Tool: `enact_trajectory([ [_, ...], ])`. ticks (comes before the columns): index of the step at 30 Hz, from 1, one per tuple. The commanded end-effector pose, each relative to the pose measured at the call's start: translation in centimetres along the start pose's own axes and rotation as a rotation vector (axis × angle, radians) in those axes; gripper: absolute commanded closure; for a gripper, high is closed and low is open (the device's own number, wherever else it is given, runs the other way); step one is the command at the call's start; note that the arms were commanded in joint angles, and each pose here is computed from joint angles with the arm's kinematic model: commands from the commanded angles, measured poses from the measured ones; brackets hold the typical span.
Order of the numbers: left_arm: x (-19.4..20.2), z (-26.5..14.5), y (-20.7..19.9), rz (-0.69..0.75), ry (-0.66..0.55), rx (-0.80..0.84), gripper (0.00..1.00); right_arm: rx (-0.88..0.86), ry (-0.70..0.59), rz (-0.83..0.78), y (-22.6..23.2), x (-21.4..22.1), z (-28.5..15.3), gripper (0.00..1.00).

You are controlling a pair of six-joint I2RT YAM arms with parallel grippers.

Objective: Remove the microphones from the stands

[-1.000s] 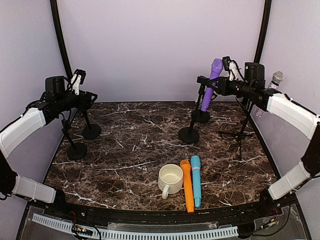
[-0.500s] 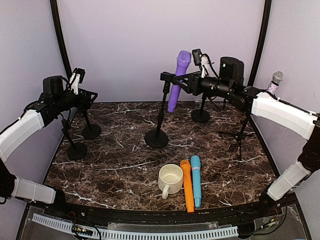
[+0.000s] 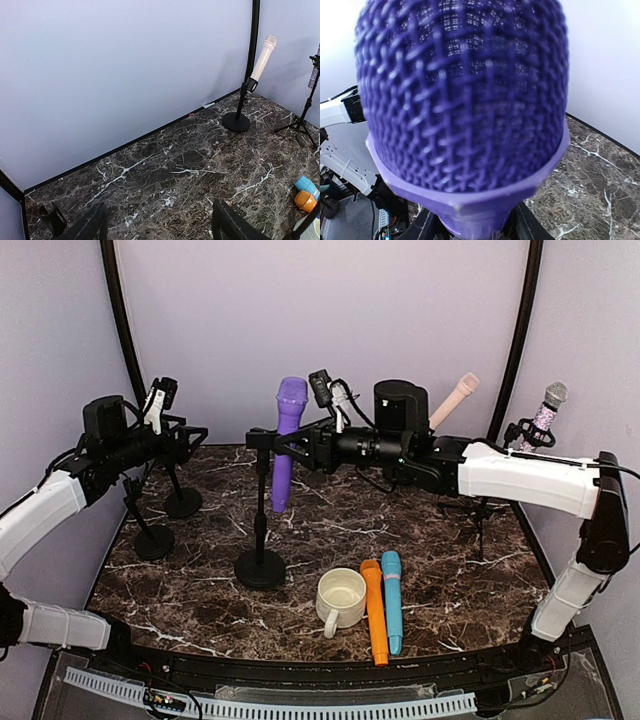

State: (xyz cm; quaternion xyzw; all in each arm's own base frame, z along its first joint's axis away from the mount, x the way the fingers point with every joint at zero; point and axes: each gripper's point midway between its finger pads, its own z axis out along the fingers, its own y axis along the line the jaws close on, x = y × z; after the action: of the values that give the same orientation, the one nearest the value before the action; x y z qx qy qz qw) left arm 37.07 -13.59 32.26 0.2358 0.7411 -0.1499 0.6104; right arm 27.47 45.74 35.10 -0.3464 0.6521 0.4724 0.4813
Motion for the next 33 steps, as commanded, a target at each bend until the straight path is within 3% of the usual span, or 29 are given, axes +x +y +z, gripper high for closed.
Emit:
enact_trajectory([
  [1,-1.2,-0.8,-1.0,0.022,-0.07,0.017,0.27,-0.115,-0.196,-0.078,4.9,-5.6,-0.7,0.73],
  [12,-1.7,-2.3,-3.6,0.064,-0.13,0.132,0.27,-0.195,-0.047,-0.114,8.2,-0.3,0.5,0.68],
  [21,0.7,-4.2,-5.3,0.04,-0.099,0.181,0.27,-0.222,0.026,-0.139,10.2,2.1,0.7,0.61],
  [33,2.5,-6.6,-5.8,0.01,-0.075,0.156,0.27,-0.155,0.018,-0.08,9.7,3.4,-1.3,0.19],
])
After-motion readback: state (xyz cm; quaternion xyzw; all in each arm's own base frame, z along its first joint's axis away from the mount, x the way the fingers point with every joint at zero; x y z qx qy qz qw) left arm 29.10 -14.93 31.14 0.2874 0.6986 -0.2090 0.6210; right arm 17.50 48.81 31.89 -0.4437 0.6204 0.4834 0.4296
